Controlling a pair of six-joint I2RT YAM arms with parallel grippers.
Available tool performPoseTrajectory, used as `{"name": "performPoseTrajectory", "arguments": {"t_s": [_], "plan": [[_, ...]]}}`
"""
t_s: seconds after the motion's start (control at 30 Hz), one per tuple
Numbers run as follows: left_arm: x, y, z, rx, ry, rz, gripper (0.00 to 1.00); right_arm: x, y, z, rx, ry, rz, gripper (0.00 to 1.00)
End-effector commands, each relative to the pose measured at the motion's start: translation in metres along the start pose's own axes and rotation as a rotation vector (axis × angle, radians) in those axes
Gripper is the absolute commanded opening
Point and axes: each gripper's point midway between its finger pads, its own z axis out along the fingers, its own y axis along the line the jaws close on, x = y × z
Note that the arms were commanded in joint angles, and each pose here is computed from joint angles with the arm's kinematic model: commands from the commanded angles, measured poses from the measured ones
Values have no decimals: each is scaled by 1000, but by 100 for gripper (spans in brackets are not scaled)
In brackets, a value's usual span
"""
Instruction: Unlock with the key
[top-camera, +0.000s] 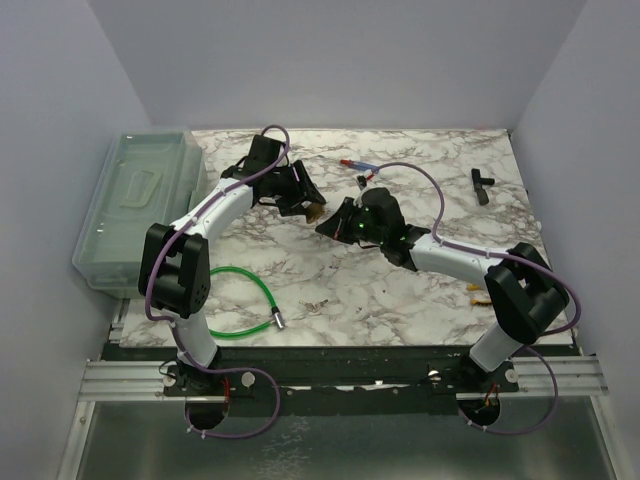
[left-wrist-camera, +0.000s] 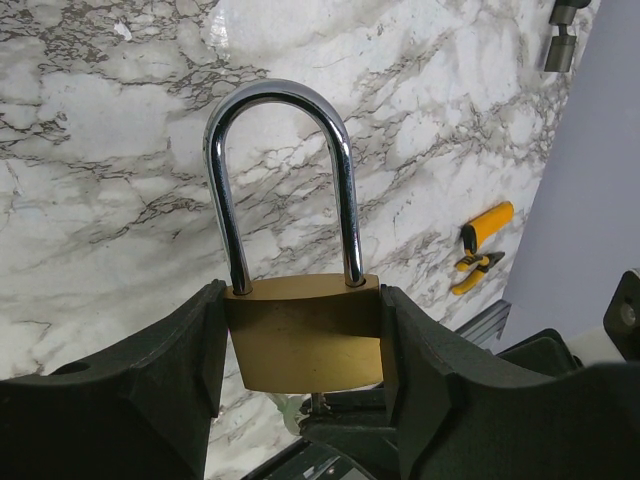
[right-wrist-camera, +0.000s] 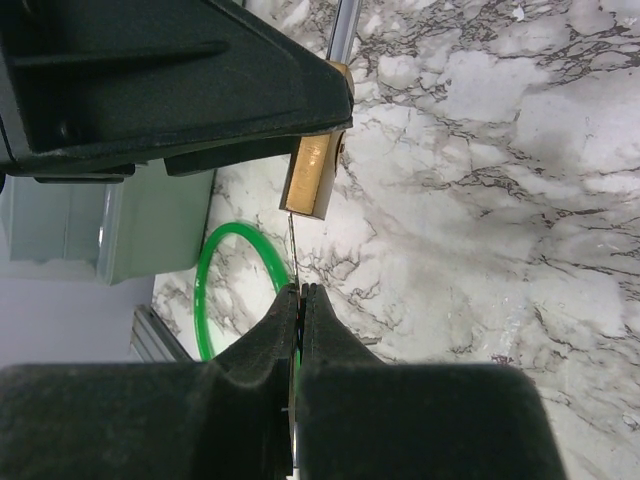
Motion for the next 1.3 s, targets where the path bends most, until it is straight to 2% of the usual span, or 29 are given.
{"name": "performPoseTrajectory", "arguments": {"t_s": [0.0,0.8,1.27], "plan": [[-2,-19,-6,57,-19,29,0,-15,9,2,-18,-39,-20,0],[-2,-19,-7,54,-24,28,0,6,-4,-2,-21,5,27,0],[-3,-21,-9,55,-34,35,0,-8,1,-2,-8,-32,5,0]]}}
